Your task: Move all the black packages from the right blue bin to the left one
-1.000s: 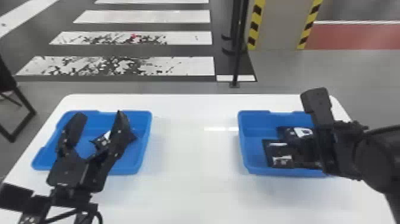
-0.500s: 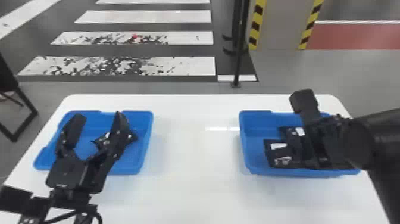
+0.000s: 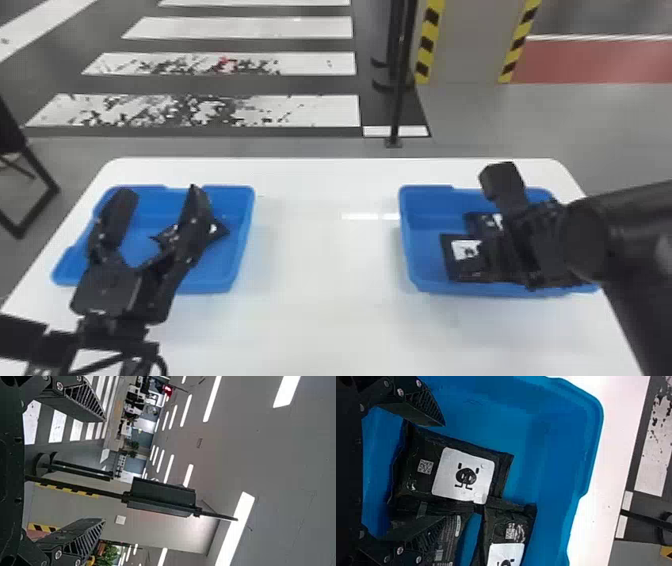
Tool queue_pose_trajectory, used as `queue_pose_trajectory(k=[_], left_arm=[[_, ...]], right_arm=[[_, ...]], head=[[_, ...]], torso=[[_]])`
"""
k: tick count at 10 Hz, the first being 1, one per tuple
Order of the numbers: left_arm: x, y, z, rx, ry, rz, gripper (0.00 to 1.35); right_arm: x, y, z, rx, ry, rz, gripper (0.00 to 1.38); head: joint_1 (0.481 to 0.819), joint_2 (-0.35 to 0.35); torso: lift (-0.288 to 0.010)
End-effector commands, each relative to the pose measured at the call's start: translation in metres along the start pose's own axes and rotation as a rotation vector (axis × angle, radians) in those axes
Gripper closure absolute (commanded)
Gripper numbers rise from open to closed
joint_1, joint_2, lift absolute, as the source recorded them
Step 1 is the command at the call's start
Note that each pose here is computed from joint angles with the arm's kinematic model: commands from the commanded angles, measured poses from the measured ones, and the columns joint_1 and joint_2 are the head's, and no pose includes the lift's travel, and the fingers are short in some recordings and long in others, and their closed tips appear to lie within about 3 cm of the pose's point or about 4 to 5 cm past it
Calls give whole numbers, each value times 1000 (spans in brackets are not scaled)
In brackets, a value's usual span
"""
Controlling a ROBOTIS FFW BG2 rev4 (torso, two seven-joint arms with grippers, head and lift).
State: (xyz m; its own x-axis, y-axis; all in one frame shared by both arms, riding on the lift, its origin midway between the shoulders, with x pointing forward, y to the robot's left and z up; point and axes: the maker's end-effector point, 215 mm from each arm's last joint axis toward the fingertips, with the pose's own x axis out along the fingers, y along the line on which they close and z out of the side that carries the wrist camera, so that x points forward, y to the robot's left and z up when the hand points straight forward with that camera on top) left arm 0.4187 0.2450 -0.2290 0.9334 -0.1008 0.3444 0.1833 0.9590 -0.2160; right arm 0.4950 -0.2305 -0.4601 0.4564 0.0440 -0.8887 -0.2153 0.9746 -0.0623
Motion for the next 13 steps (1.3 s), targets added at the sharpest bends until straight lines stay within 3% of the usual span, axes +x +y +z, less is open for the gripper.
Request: queue_pose_trajectory(k=[1, 5, 9, 10, 11, 12, 13], left_arm=[[0, 0, 0, 2, -2, -1, 145], [-1, 1, -2, 1, 7, 1, 145], [-3, 3, -3, 3, 11, 6, 145], [-4, 4, -3, 2, 10, 10, 145], [-5, 6, -2, 5, 6, 14, 145], [-7, 7, -3, 0, 7, 18, 147], [-7, 8, -3, 1, 7, 19, 148]], right_arm=[[6, 6, -10, 7, 31, 26, 200], [1, -1, -7, -4, 10, -41, 200], [15, -3, -24, 20, 70, -27, 239], [17, 3, -26, 24, 79, -4, 441], [16, 12, -27, 24, 80, 30, 846], [14, 23, -30, 32, 77, 76, 1039], [10, 31, -34, 33, 65, 98, 1047]], head=[[695, 18], [695, 16], [695, 8], [695, 9], [695, 15], [695, 20], [695, 35]], torso=[[-140], [-140], [-140], [-140], [-140], [-140], [-140]])
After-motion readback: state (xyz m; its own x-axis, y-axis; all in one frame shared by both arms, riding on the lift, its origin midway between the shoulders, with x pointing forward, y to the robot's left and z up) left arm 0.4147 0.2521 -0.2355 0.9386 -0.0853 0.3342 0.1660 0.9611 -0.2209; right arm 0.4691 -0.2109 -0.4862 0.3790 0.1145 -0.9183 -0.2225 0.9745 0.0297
